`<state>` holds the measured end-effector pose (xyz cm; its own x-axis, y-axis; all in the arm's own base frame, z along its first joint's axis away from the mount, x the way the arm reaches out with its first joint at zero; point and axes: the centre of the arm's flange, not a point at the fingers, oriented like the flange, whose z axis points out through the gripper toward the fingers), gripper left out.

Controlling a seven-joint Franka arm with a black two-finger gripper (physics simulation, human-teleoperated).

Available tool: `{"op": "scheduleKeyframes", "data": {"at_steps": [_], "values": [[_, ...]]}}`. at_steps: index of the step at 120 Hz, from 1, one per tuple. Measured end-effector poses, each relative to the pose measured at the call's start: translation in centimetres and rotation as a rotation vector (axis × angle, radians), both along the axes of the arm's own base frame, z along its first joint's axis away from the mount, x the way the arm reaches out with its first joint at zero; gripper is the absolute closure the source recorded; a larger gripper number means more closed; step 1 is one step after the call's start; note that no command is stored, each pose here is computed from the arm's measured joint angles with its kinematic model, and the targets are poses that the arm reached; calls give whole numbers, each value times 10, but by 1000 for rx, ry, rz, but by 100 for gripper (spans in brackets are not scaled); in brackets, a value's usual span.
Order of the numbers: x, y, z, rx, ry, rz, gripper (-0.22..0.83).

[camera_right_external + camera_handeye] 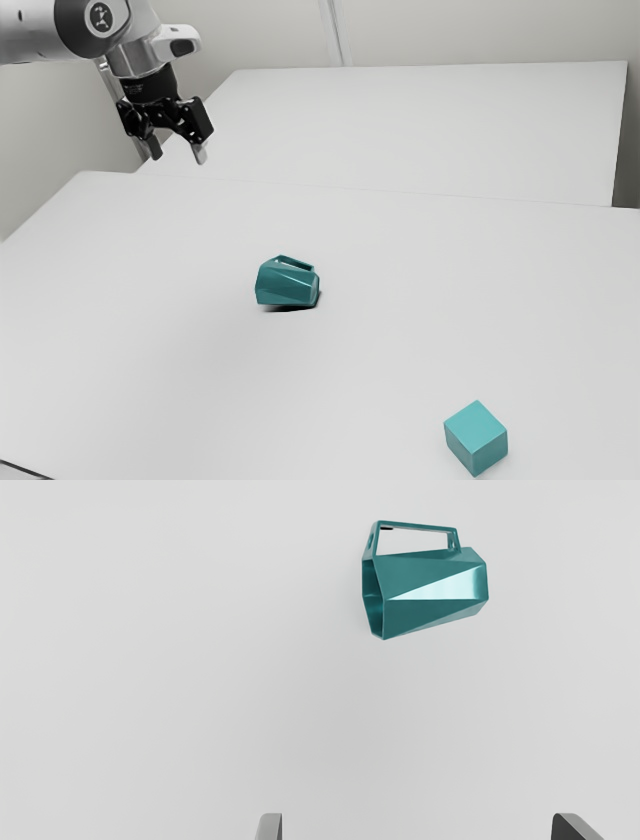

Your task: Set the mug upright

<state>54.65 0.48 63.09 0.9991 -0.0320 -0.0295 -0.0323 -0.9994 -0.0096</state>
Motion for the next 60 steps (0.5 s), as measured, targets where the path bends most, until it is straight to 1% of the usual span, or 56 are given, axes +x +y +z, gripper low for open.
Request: {"op": "scheduleKeyframes", "data": {"at_steps": [19, 32, 60], "values": [[0, 3, 0, 0, 0, 2, 2], [4, 5, -3, 0, 4, 4, 2], [21, 14, -27, -5, 39, 14, 2]]}}
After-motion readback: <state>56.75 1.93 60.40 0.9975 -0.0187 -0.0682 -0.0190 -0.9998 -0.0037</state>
